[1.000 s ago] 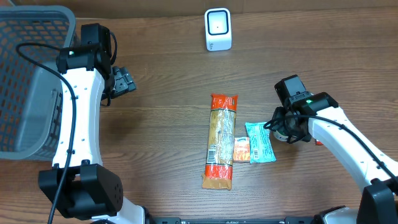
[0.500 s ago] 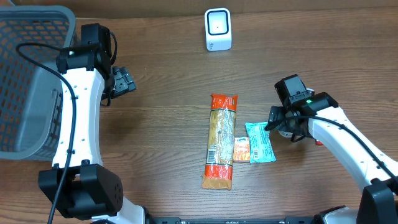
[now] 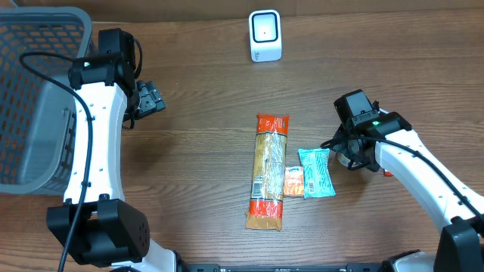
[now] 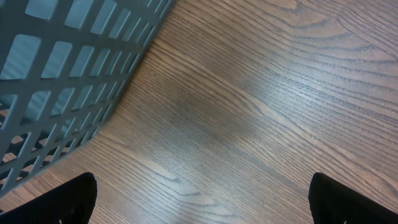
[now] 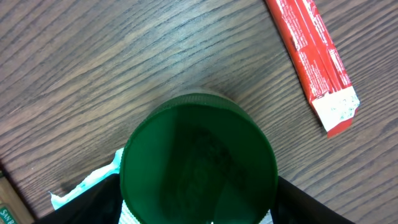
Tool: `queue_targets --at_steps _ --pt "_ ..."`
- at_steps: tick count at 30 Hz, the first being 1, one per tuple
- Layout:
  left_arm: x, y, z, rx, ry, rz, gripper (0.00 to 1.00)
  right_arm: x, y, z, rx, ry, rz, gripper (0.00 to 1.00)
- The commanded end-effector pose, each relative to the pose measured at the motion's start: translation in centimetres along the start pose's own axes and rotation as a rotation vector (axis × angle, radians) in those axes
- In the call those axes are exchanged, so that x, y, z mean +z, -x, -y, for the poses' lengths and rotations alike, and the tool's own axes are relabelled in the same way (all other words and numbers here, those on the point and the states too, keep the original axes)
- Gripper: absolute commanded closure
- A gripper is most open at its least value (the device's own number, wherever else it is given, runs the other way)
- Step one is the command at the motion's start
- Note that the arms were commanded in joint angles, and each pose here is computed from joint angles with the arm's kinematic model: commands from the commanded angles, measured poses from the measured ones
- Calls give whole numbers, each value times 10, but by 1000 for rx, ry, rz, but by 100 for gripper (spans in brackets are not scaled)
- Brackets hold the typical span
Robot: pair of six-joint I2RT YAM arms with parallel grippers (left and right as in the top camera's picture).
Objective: Scan the item barcode
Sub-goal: 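Close the right gripper on the green jar lid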
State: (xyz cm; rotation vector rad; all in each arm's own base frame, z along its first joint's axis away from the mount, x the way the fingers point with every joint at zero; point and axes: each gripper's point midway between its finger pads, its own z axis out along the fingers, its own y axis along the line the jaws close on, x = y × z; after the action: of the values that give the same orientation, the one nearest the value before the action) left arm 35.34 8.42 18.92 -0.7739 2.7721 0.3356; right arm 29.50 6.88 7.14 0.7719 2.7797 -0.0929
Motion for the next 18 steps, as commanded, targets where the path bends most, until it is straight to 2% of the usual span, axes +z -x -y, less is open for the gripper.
queue_targets --at_steps 1,4,9,18 --pt "-4 5 0 16 -7 15 0 0 2 2 21 -9 16 28" --pt "-4 5 0 16 -7 15 0 1 2 2 12 -10 15 33" --pt "-4 5 0 16 -7 15 0 1 2 2 -68 -10 15 34" --pt "-4 5 0 16 -7 15 0 0 -1 5 -390 -22 0 32"
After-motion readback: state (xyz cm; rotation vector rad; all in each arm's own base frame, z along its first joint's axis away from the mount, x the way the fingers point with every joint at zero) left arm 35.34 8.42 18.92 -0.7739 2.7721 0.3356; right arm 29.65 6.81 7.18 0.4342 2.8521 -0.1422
